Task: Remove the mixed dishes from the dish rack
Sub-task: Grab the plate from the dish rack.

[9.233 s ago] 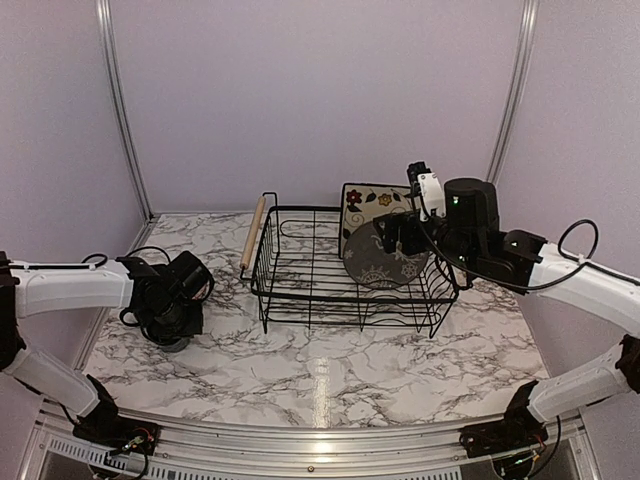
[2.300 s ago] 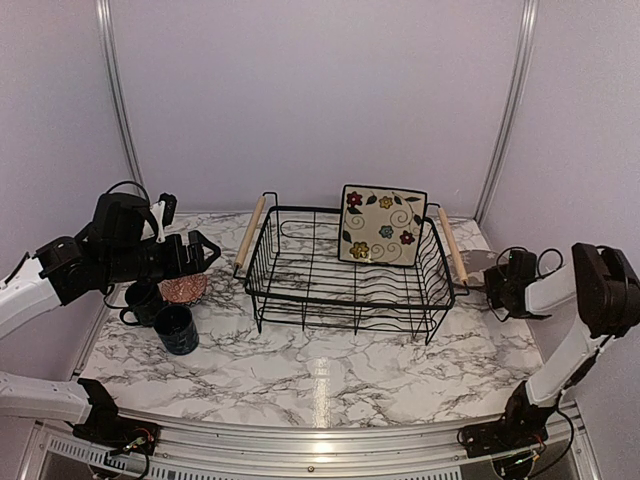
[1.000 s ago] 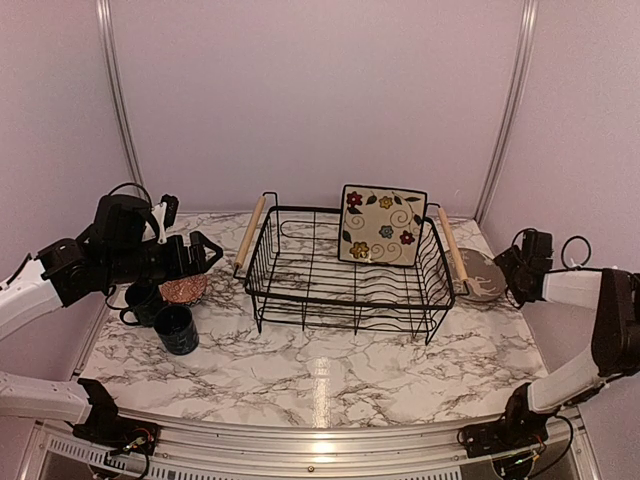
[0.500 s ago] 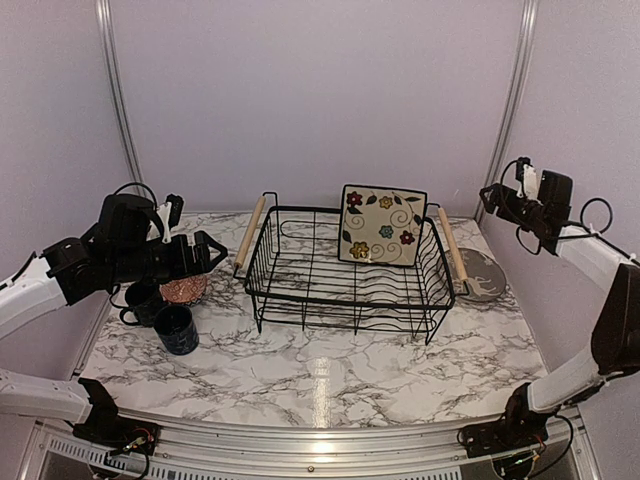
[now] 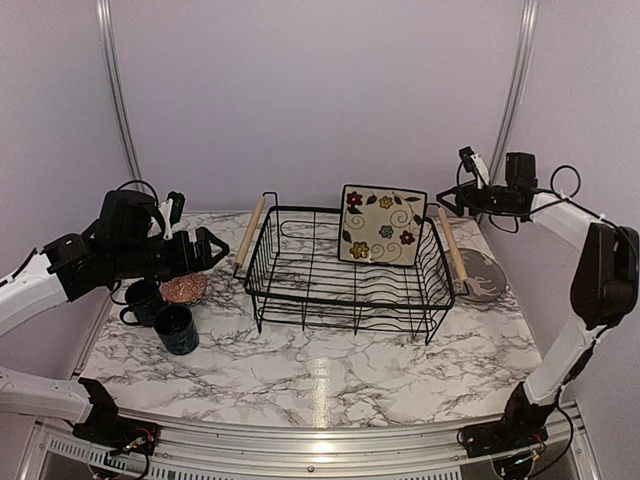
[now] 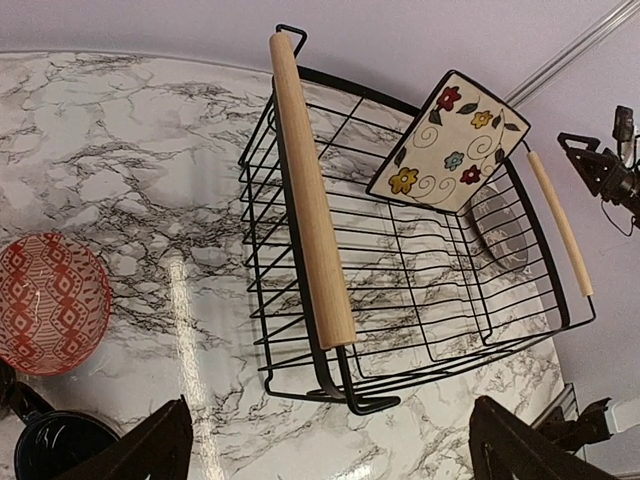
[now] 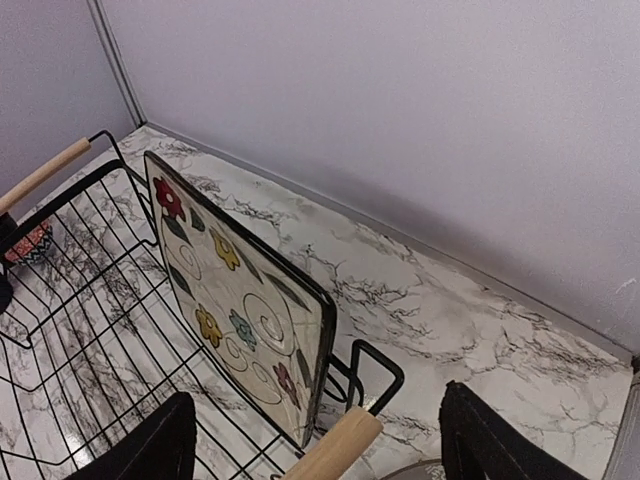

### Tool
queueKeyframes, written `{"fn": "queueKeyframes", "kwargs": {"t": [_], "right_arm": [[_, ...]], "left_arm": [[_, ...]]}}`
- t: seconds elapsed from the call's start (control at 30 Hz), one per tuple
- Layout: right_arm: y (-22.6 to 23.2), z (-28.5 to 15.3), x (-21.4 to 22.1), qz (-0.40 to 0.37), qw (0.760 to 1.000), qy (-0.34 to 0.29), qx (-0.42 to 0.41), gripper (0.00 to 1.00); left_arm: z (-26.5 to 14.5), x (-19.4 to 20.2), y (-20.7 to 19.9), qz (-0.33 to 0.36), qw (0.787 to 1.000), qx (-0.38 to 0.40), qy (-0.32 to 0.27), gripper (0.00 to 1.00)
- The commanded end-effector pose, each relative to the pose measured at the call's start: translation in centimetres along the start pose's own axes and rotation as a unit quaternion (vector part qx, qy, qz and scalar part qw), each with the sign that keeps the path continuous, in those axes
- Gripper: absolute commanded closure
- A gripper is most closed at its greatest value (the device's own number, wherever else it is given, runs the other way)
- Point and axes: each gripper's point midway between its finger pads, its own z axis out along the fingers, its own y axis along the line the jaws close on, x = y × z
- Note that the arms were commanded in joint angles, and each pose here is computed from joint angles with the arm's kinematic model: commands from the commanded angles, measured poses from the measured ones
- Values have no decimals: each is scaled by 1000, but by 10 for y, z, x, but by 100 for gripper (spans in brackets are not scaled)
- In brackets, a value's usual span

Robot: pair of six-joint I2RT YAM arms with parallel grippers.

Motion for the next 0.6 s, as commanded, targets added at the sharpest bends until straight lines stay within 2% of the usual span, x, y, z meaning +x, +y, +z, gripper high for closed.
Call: {"fn": "queueKeyframes", "kwargs": {"t": [0.0,0.1,0.4,0.57], "right_arm": [[18,16,-5,-47,997,12,-58,22],[10,34,3,-50,996,35,-65,29],[-6,66,10,-59,993,70,-78,39],[25,88,19,-82,985,97,-118,46]], "left_arm": [[-4,-12,-11,-3,1000,9,-5,1],[-3,-14,-14,-6,1000,13,-5,1],[0,-11,-14,-12,1000,14,-1,1],[2,-14,-16,-12,1000,16,-2,1]]}}
